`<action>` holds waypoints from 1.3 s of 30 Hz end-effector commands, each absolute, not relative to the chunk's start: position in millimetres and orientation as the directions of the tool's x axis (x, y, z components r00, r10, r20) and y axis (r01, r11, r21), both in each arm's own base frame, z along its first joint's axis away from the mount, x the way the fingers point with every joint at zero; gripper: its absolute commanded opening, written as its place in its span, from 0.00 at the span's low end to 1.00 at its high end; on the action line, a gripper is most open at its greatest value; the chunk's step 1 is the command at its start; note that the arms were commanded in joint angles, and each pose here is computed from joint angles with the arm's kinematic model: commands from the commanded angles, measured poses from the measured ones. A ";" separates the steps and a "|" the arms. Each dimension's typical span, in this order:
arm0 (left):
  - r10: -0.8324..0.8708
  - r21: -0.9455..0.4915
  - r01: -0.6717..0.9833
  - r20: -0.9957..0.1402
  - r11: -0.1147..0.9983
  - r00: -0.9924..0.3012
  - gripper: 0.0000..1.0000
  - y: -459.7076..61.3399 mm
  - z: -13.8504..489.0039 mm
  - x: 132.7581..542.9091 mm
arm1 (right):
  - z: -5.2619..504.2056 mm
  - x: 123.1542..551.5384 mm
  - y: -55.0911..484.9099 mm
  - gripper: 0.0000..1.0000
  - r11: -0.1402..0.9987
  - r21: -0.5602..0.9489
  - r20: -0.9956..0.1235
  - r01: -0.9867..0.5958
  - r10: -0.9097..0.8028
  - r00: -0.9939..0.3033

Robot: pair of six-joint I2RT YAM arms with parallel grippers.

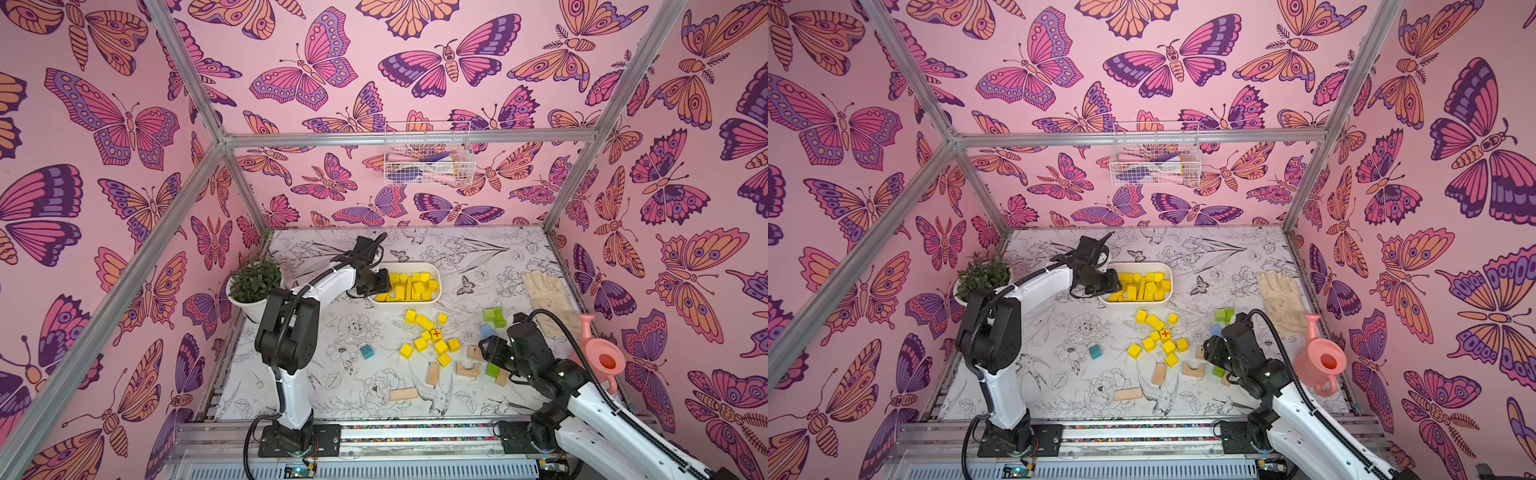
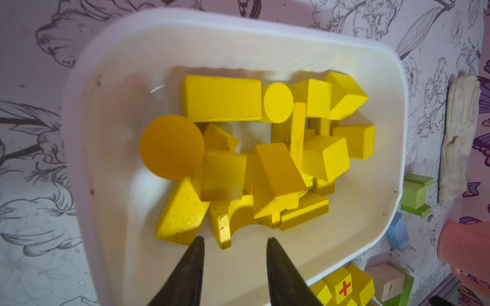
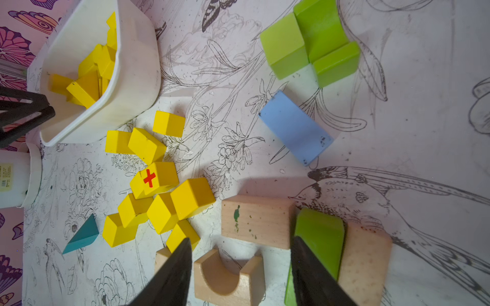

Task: Pick out the yellow building blocks
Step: Place the building block in the storage box.

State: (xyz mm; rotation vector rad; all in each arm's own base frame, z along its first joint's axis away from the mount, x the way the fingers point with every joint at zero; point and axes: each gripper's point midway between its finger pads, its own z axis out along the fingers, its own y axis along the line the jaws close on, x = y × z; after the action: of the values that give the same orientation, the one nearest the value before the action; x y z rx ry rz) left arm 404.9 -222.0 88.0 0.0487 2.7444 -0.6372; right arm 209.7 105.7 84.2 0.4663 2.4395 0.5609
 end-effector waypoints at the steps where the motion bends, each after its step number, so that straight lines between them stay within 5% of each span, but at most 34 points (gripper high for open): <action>1: -0.026 -0.411 0.117 -0.327 0.904 -0.945 0.40 -222.1 99.3 384.1 | 81.8 208.9 104.3 0.60 0.853 0.482 -0.462 0.199 0.440 -0.770; 13: -0.019 -0.383 0.187 -0.476 0.904 -0.879 0.39 -211.2 122.6 320.3 | 81.7 210.0 108.4 0.61 0.858 0.482 -0.459 0.180 0.422 -0.782; 24: -0.130 -0.393 0.244 -0.718 0.886 -0.684 0.42 -168.9 146.4 275.1 | 75.3 218.7 135.1 0.60 0.896 0.432 -0.418 0.106 0.303 -0.856; 39: -0.169 -0.419 0.192 -0.684 0.888 -0.710 0.48 -161.1 136.1 281.7 | 70.7 224.9 168.3 0.60 0.935 0.354 -0.410 0.003 0.158 -0.898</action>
State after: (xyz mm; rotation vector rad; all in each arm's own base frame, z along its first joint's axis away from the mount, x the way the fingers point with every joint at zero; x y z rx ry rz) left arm 278.0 -161.6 132.5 0.0332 2.3003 -0.5906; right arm 217.9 159.8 62.6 0.1638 2.6659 0.4825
